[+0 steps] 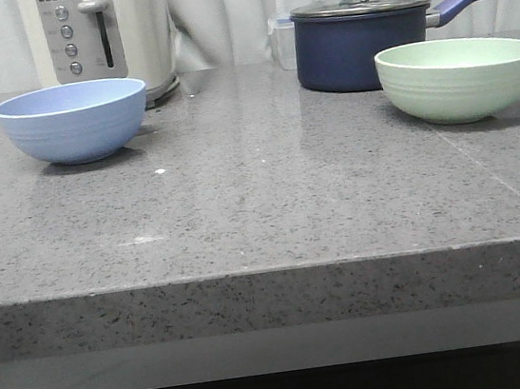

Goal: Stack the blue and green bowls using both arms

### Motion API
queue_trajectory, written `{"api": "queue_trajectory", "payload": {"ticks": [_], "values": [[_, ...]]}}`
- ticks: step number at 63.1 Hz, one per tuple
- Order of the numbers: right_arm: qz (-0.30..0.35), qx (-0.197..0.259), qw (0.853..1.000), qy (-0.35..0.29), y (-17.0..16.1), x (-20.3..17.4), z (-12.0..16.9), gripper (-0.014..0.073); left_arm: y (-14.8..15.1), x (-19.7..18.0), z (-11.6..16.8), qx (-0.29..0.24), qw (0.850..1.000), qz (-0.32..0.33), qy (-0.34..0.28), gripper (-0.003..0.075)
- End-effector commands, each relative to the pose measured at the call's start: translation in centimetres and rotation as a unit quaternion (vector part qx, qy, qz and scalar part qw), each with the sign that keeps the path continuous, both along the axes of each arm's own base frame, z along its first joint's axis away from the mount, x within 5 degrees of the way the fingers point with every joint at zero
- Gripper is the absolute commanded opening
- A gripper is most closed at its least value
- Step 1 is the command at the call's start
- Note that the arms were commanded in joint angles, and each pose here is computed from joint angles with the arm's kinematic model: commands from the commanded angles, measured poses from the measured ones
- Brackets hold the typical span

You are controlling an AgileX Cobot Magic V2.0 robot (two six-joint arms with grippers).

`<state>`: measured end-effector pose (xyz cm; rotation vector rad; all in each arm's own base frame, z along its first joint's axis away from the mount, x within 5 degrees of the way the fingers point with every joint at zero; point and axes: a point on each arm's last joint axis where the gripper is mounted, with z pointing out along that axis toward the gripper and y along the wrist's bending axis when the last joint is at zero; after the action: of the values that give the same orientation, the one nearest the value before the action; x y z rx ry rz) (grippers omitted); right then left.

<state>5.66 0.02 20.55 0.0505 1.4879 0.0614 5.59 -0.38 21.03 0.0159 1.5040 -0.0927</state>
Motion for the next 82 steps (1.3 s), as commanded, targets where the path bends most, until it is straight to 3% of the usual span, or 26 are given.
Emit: {"api": "queue_trajectory", "payload": {"ticks": [1,41,55,68,82], "values": [[-0.004,-0.001,0.998,-0.059,0.0,-0.4,1.4,-0.0063,0.1,-0.2,0.6,-0.006,0.999,0.004,-0.044,-0.002],[-0.004,-0.001,0.998,-0.059,0.0,-0.4,1.4,-0.0063,0.1,-0.2,0.6,-0.006,0.999,0.004,-0.044,-0.002],[-0.004,-0.001,0.997,-0.073,-0.1,-0.5,1.8,-0.0063,0.1,-0.3,1.4,-0.008,0.997,0.005,-0.074,-0.002],[-0.002,-0.002,0.997,-0.074,0.0,-1.5,5.4,-0.0063,0.2,-1.9,7.0,-0.03,0.99,0.001,-0.137,-0.002],[-0.009,-0.027,0.998,-0.054,-0.1,-2.7,11.0,-0.0063,0.1,-3.4,13.7,-0.026,0.994,-0.007,-0.103,-0.002]]}}
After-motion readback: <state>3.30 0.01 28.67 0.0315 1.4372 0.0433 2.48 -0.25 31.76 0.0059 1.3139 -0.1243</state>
